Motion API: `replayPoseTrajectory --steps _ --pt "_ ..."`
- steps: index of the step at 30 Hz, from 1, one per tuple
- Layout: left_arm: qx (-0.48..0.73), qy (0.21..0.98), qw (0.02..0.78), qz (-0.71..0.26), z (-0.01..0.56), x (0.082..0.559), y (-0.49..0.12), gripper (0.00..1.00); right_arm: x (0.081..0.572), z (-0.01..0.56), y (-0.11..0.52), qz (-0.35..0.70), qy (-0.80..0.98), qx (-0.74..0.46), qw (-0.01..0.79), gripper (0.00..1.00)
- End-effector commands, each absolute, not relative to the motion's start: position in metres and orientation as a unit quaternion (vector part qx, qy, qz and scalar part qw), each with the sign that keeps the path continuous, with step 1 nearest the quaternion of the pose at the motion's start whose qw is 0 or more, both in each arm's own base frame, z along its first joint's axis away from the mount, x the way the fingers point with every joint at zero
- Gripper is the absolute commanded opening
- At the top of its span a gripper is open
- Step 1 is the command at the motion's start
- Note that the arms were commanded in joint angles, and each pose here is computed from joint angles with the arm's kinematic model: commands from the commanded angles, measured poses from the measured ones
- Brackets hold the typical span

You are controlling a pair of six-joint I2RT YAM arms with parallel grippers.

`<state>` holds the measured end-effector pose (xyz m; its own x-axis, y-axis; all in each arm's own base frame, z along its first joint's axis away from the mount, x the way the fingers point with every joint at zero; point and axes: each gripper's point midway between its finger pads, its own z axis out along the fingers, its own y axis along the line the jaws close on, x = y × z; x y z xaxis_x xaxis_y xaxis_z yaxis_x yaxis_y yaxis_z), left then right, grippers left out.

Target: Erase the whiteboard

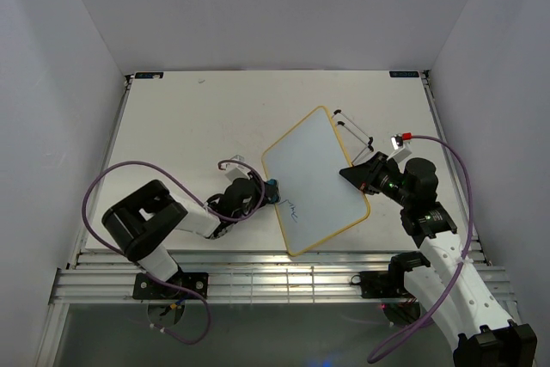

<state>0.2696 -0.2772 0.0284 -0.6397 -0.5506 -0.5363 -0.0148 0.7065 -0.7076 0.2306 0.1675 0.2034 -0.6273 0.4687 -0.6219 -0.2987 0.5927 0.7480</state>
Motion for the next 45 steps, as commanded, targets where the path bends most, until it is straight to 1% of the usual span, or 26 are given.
replayPoseTrajectory --steps 1,5,6,9,11,13,15,17,22,24,30,36,39,40,42,45 --pt "-0.066 0.914 0.296 -0.271 -0.033 0.213 -0.271 0.0 0.201 0.28 0.199 0.559 0.7 -0.048 0.441 0.08" --pt "0.043 0.872 0.358 -0.331 0.014 0.197 -0.322 0.0 0.202 0.28 0.2 0.563 0.698 -0.046 0.44 0.08" --pt "0.069 0.855 0.375 -0.351 0.029 0.184 -0.339 0.0 0.203 0.28 0.2 0.562 0.698 -0.047 0.441 0.08" --pt "0.128 0.813 0.413 -0.389 0.061 0.161 -0.365 0.0 0.204 0.278 0.199 0.557 0.703 -0.042 0.44 0.08" --pt "0.157 0.797 0.425 -0.4 0.07 0.15 -0.374 0.0 0.205 0.279 0.198 0.554 0.702 -0.042 0.446 0.08" --pt "0.177 0.784 0.419 -0.421 0.076 0.134 -0.386 0.0 0.205 0.279 0.198 0.554 0.702 -0.042 0.445 0.08" --pt "0.205 0.775 0.416 -0.43 0.076 0.117 -0.396 0.0 0.205 0.279 0.198 0.555 0.702 -0.042 0.445 0.08" --pt "0.21 0.774 0.413 -0.432 0.073 0.111 -0.399 0.0 0.205 0.281 0.198 0.555 0.701 -0.043 0.446 0.08" --pt "0.168 0.794 0.423 -0.403 0.064 0.128 -0.378 0.0 0.204 0.283 0.198 0.555 0.701 -0.044 0.446 0.08" --pt "0.137 0.816 0.418 -0.374 0.052 0.149 -0.358 0.0 0.204 0.283 0.198 0.554 0.702 -0.045 0.446 0.08" --pt "0.008 0.879 0.362 -0.309 0.004 0.19 -0.294 0.0 0.204 0.285 0.198 0.554 0.701 -0.045 0.448 0.08" --pt "-0.108 0.915 0.289 -0.26 -0.045 0.198 -0.252 0.0 0.204 0.289 0.198 0.556 0.698 -0.047 0.449 0.08" --pt "-0.13 0.928 0.268 -0.226 -0.061 0.198 -0.241 0.0 0.203 0.289 0.199 0.556 0.698 -0.047 0.449 0.08" --pt "-0.135 0.927 0.272 -0.219 -0.059 0.204 -0.243 0.0 0.203 0.288 0.198 0.555 0.699 -0.047 0.449 0.08" --pt "-0.126 0.937 0.262 -0.195 -0.065 0.202 -0.239 0.0 0.203 0.288 0.198 0.555 0.699 -0.048 0.449 0.08" --pt "-0.102 0.935 0.261 -0.215 -0.055 0.202 -0.255 0.0 0.204 0.287 0.198 0.555 0.699 -0.045 0.449 0.08"
